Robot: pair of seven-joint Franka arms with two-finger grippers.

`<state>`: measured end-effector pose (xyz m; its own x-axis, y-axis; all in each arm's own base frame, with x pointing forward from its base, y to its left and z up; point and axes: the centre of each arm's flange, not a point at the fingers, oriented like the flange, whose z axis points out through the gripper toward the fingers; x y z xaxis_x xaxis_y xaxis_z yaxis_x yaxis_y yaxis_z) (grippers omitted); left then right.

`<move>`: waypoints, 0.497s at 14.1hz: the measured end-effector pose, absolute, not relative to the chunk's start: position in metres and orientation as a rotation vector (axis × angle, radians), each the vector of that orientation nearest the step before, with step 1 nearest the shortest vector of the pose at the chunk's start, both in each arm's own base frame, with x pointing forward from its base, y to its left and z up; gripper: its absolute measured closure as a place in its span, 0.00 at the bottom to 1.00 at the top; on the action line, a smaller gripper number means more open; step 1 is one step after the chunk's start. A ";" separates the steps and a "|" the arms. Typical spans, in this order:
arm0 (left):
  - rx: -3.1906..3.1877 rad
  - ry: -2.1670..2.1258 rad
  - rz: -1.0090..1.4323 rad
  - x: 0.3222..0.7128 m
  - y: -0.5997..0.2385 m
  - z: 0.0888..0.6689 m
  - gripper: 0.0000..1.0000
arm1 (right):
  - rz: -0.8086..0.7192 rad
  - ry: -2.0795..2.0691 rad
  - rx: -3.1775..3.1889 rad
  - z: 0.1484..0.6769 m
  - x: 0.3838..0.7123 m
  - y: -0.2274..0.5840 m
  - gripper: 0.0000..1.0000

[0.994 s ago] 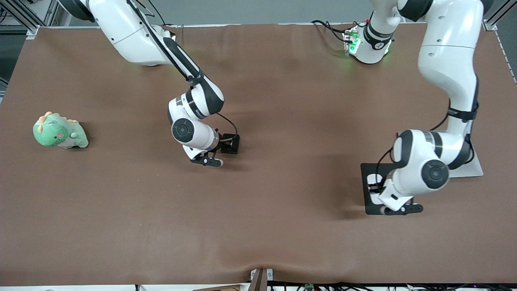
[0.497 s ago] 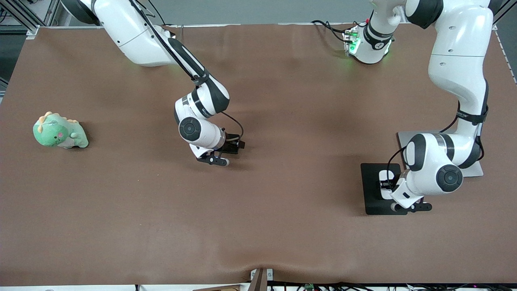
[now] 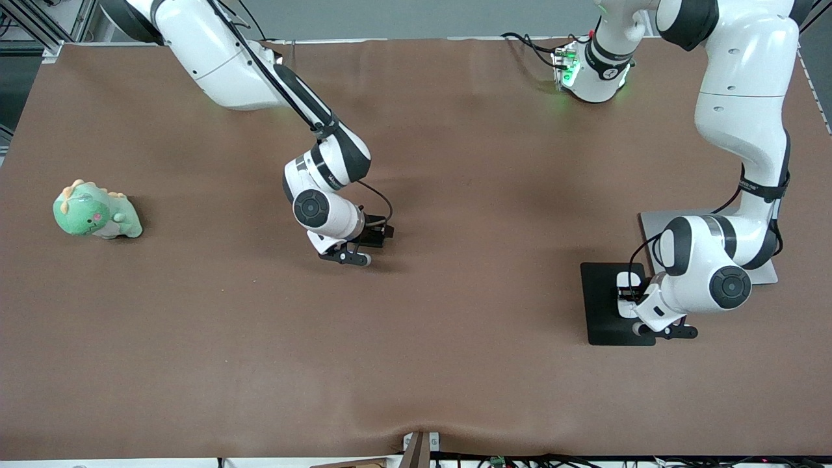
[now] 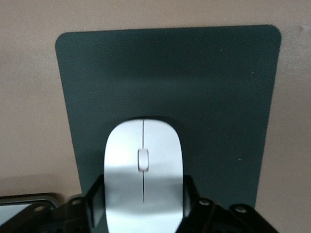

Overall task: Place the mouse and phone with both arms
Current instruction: 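Release the mouse on the pad while the right gripper carries the phone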

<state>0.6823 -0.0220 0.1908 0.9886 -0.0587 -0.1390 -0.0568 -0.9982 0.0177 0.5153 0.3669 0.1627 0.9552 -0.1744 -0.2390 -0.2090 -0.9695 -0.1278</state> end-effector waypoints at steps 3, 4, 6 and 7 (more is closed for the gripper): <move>3.120 -0.096 -0.171 0.688 -0.024 0.206 0.00 | 0.390 0.349 -2.993 0.164 0.515 0.365 0.12; 3.121 -0.096 -0.140 0.691 -0.025 0.218 0.00 | 0.442 0.372 -3.006 0.171 0.519 0.365 0.19; 3.124 -0.098 -0.055 0.697 -0.025 0.255 0.00 | 0.562 0.380 -3.045 0.181 0.525 0.356 0.19; 3.124 -0.099 -0.015 0.698 -0.026 0.278 0.00 | 0.585 0.376 -3.054 0.187 0.531 0.348 0.19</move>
